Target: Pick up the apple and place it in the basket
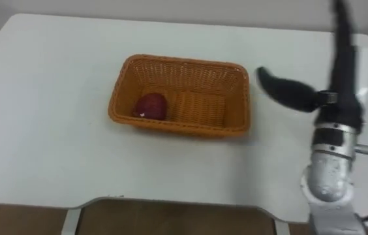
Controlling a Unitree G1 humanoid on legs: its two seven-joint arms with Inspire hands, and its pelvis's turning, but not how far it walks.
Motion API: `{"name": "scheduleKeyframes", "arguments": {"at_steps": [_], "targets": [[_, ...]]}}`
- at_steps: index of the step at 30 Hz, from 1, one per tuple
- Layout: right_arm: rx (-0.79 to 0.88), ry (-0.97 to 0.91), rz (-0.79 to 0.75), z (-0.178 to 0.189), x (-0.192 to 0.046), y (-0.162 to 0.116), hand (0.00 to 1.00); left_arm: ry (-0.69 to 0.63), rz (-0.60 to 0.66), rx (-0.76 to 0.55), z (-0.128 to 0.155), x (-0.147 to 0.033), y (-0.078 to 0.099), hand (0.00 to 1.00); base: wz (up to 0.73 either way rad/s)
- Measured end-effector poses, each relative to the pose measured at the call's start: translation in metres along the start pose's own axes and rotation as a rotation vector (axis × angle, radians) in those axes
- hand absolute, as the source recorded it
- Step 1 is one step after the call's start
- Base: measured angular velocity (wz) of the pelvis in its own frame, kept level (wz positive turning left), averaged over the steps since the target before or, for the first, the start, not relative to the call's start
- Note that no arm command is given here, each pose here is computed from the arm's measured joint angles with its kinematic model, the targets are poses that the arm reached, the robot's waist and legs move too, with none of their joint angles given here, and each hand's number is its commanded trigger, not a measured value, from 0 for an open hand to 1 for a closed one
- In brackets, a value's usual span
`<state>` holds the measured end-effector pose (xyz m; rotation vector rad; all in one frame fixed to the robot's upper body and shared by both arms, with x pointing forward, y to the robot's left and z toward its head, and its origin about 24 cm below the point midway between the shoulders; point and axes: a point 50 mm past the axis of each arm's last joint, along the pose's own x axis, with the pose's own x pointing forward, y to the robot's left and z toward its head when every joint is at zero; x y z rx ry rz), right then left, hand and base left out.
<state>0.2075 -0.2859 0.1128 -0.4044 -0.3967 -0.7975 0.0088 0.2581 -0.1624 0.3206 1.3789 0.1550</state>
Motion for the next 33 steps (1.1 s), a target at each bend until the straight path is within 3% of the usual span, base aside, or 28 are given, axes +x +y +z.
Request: {"name": "scheduleKeyframes", "arguments": {"at_steps": [3,8,10,14,16,17,20,22,25,32,33], "targets": [[0.019,0.113,-0.301,-0.026,0.010,-0.048,0.00,0.046,0.041,-0.048,-0.019,-0.004,0.006,0.00,-0.03],[0.067,0.428,-0.714,-0.082,-0.010,-0.108,0.00,0.062,0.068,-0.084,-0.029,-0.007,0.012,0.00,0.00],[0.082,0.626,-0.870,-0.114,-0.035,-0.128,0.00,0.055,0.081,-0.097,-0.028,-0.007,0.015,0.00,-0.02],[0.078,0.957,-1.026,-0.155,-0.092,-0.144,0.00,0.038,0.095,-0.098,-0.024,-0.007,0.017,0.00,-0.01],[0.062,1.192,-1.079,-0.177,-0.141,-0.146,0.00,0.040,0.099,-0.104,-0.021,-0.007,0.018,0.00,0.06],[0.019,1.305,-1.074,-0.182,-0.169,-0.146,0.00,0.043,0.097,-0.105,-0.021,-0.006,0.017,0.00,0.07],[-0.062,1.493,-1.004,-0.185,-0.218,-0.144,0.00,0.058,0.087,-0.096,-0.022,-0.006,0.014,0.00,0.01],[-0.141,1.633,-0.848,-0.183,-0.251,-0.135,0.00,0.082,0.072,-0.079,-0.024,-0.007,0.010,0.00,-0.04],[-0.250,1.734,-0.580,-0.181,-0.273,-0.125,0.00,0.098,0.056,-0.082,-0.024,-0.006,0.005,0.00,-0.02],[-0.385,1.773,-0.014,-0.183,-0.283,-0.106,0.00,0.142,0.020,-0.068,-0.024,-0.005,-0.003,0.00,0.01],[-0.387,1.777,0.010,-0.183,-0.283,-0.105,0.00,0.148,0.019,-0.068,-0.025,-0.005,-0.003,0.00,0.00]]}}
